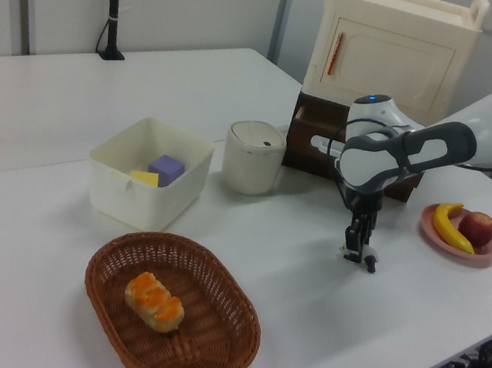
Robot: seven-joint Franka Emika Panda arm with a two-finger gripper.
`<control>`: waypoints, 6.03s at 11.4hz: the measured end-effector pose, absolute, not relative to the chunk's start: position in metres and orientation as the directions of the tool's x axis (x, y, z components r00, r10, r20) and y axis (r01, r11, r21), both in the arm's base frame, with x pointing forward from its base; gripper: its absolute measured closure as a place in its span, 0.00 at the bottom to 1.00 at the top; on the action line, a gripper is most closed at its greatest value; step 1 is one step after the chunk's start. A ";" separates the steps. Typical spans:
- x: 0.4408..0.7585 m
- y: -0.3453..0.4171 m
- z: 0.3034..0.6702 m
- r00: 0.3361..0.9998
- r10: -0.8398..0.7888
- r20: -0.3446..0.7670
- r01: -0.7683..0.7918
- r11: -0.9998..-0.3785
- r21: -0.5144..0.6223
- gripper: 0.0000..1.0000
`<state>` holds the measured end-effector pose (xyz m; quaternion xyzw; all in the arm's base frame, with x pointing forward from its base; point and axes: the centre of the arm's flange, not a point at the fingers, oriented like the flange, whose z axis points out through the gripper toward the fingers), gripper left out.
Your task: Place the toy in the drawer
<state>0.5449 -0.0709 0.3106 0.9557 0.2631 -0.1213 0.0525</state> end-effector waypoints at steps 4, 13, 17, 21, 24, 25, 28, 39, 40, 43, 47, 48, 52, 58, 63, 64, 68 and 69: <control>0.553 -0.072 0.318 0.847 0.473 -0.243 0.498 -0.866 0.052 0.59; 0.622 -0.020 0.432 0.967 0.250 0.036 0.244 -0.962 0.125 0.59; 0.637 -0.043 0.495 0.988 0.076 0.133 0.070 -0.996 0.053 0.59; 0.639 -0.099 0.528 0.979 -0.031 0.200 -0.038 -0.999 0.034 0.59; 0.633 -0.139 0.533 0.973 -0.098 0.210 -0.108 -0.993 0.039 0.59; 0.630 -0.152 0.533 0.970 -0.120 0.212 -0.131 -0.991 0.035 0.59; 0.626 -0.194 0.544 0.935 -0.205 0.290 -0.222 -0.975 0.026 0.59; 0.664 -0.233 0.507 0.881 -0.272 0.388 -0.292 -0.956 -0.007 0.59; 0.664 -0.232 0.506 0.882 -0.272 0.386 -0.292 -0.956 -0.007 0.55; 0.665 -0.231 0.505 0.887 -0.255 0.384 -0.283 -0.959 0.015 0.11; 0.667 -0.226 0.505 0.891 -0.242 0.384 -0.271 -0.962 0.023 0.00; 0.669 -0.221 0.506 0.892 -0.235 0.386 -0.263 -0.965 0.020 0.00; 0.677 -0.178 0.540 0.865 -0.251 0.435 -0.263 -0.964 -0.033 0.00; 0.664 -0.059 0.581 0.922 -0.167 0.349 -0.155 -0.986 -0.061 0.00; 0.633 0.024 0.574 0.984 -0.092 0.151 -0.088 -0.996 -0.034 0.00; 0.621 0.034 0.576 0.992 -0.078 0.103 -0.077 -0.997 -0.018 0.00; 0.579 0.042 0.597 0.997 -0.068 0.025 -0.068 -0.998 0.008 0.00; 0.574 0.034 0.602 0.996 -0.082 0.030 -0.083 -0.997 0.009 0.00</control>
